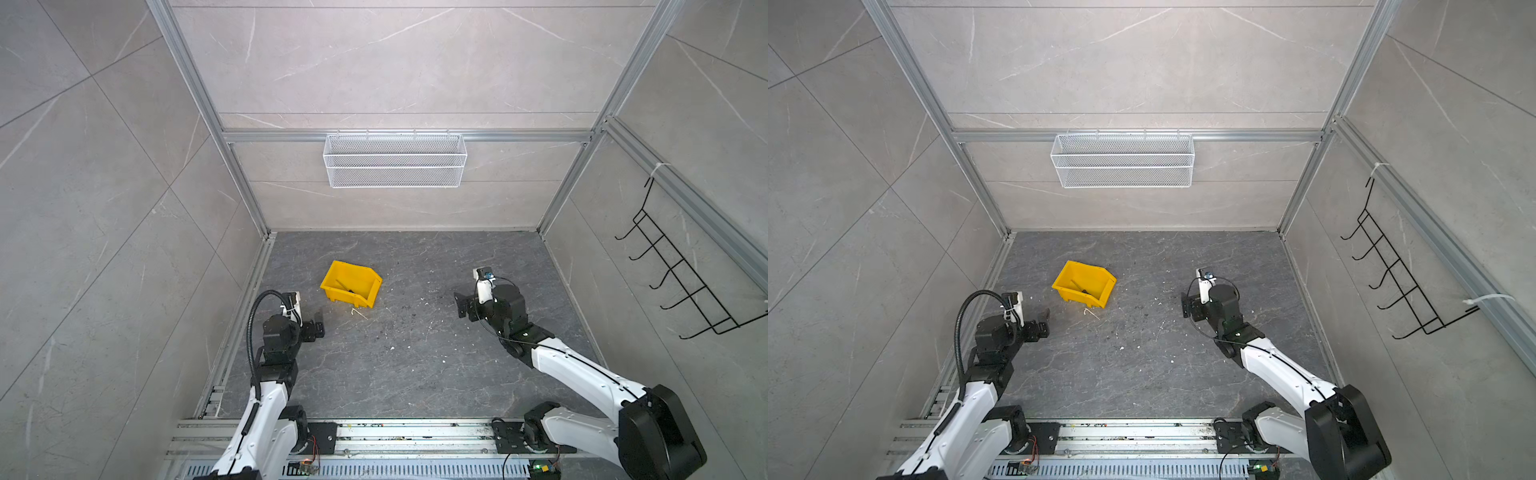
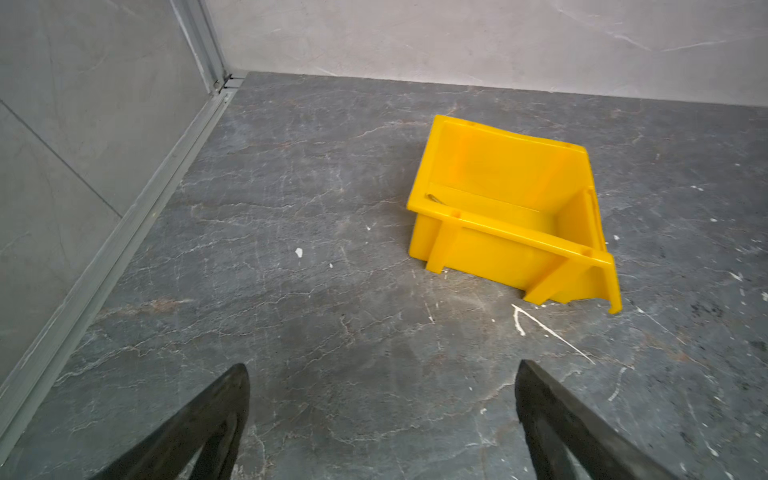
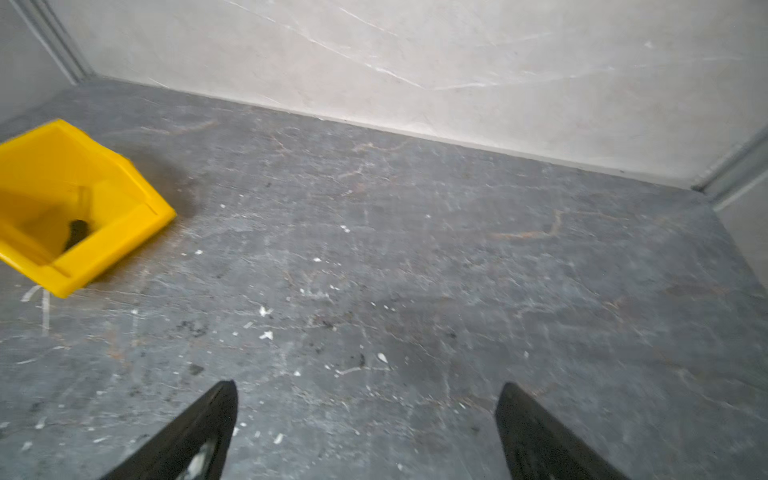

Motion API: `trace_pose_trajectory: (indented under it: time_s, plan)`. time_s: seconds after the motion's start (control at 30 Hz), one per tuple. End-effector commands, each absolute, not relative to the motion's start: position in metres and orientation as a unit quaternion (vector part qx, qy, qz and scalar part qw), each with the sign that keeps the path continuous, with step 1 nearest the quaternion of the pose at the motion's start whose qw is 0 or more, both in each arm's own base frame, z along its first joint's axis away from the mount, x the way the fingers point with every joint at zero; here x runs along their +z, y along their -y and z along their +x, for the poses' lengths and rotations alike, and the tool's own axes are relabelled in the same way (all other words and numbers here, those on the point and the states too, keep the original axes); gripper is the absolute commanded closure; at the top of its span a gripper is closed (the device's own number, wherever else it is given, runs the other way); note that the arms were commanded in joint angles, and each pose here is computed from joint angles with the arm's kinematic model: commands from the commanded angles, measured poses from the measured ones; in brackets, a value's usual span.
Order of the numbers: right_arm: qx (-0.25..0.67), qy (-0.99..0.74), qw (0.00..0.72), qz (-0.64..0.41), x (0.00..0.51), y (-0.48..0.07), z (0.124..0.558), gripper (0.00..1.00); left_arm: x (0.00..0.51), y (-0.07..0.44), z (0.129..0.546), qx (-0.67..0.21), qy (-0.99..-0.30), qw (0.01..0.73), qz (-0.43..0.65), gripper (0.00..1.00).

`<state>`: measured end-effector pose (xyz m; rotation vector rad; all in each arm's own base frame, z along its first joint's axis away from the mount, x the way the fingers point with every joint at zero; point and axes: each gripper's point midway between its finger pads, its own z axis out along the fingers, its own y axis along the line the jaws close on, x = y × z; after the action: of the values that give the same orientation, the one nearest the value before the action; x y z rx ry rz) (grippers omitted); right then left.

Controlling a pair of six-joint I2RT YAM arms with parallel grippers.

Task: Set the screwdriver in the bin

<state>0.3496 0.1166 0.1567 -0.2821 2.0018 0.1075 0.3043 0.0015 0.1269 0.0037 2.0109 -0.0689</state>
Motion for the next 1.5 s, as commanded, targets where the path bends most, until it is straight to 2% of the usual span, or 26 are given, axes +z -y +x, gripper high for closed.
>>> trace_pose_trajectory:
  time_s: [0.0, 0.37, 0.57, 0.87, 0.9, 0.93, 1.47]
  plan:
    - [-0.003, -0.833, 0.545, -0.099, 0.149, -0.09, 0.35, 0.01, 0.144, -0.008, 0.32, -0.018, -0.817, 0.576, 0.02, 0.0]
    - [-0.026, -0.83, 0.554, -0.054, 0.113, -0.048, 0.373, 0.01, 0.124, -0.029, 0.352, -0.014, -0.817, 0.576, -0.004, 0.0]
    - [-0.007, -0.818, 0.574, -0.033, 0.107, -0.034, 0.385, 0.01, 0.115, -0.044, 0.37, -0.023, -0.808, 0.584, -0.073, 0.0]
    - [0.019, -0.823, 0.566, -0.04, 0.09, -0.035, 0.389, 0.01, 0.087, -0.026, 0.382, -0.027, -0.83, 0.557, -0.026, 0.0]
    - [0.019, -0.822, 0.568, -0.039, 0.091, -0.035, 0.389, 0.01, 0.089, -0.024, 0.387, -0.022, -0.82, 0.571, -0.023, 0.0]
    - [0.018, -0.823, 0.567, -0.039, 0.09, -0.034, 0.389, 0.01, 0.085, -0.024, 0.385, -0.018, -0.833, 0.553, -0.023, 0.0]
    - [0.016, -0.822, 0.567, -0.041, 0.091, -0.034, 0.389, 0.01, 0.085, -0.023, 0.385, -0.01, -0.832, 0.555, -0.024, 0.0]
